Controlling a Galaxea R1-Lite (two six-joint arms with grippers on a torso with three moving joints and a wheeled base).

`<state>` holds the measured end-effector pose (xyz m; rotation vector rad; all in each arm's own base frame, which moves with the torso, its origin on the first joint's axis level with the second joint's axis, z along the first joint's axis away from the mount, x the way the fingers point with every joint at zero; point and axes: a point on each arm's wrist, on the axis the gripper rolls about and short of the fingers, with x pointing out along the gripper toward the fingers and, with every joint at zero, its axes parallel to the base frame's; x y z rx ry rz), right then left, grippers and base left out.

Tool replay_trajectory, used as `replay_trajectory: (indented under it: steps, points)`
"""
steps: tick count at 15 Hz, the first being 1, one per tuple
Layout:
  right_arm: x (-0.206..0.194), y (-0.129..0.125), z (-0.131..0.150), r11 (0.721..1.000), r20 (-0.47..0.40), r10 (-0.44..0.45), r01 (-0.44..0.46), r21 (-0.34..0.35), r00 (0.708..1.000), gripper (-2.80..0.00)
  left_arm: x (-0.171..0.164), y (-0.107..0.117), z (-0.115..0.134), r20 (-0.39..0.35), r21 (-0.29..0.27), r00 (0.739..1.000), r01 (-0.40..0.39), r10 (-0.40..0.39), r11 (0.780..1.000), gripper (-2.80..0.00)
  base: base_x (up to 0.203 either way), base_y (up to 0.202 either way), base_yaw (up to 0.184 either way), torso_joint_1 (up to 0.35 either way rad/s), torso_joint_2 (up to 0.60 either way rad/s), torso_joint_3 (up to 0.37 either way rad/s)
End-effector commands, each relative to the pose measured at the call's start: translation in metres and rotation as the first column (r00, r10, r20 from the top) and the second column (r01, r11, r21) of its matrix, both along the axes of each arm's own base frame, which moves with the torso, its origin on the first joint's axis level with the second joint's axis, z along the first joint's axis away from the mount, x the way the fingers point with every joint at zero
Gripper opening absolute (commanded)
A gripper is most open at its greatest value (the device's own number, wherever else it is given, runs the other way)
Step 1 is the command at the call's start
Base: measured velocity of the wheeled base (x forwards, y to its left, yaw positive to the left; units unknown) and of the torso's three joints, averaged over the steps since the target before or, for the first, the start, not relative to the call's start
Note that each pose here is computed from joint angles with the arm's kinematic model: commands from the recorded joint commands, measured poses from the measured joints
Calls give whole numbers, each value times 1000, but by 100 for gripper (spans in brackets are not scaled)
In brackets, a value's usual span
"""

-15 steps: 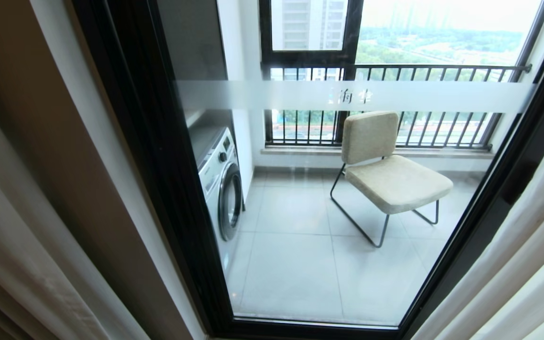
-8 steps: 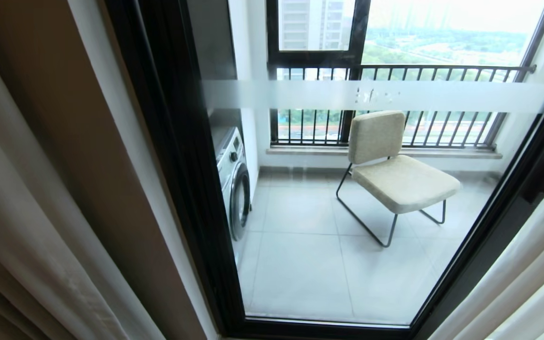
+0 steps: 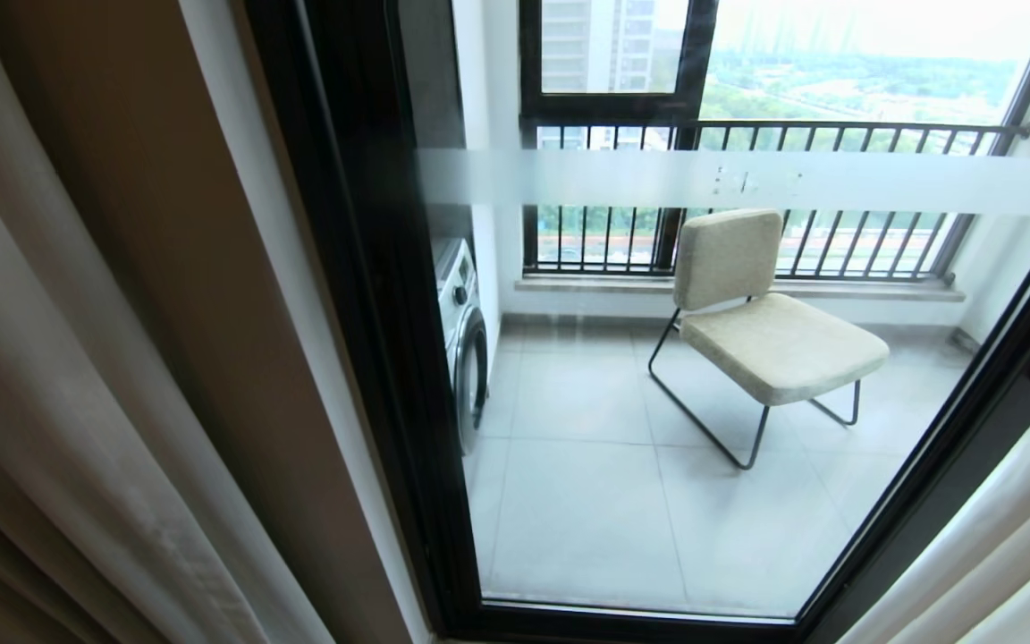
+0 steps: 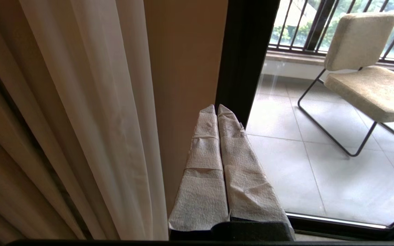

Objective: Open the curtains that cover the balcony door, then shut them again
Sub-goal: Close the inner curtains on both sides

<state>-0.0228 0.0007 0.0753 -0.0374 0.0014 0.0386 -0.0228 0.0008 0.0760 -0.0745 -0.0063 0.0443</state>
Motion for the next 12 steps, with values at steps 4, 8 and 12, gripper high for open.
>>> replay_trajectory:
  steps: [4,8,12]
  points:
    - [0,0,0,1000,1,1,-1,1,1000,-280,0,0,0,0,-1,1000,-1,1,1000,-280,0,0,0,0,0,0]
    - [0,0,0,1000,1,1,-1,-1,1000,-280,0,0,1,3,-1,1000,-2,2,1000,-280,0,0,0,0,0,0]
    - [0,0,0,1000,1,1,-1,0,1000,-280,0,0,0,0,6,1000,0,0,1000,-280,0,0,0,0,0,0]
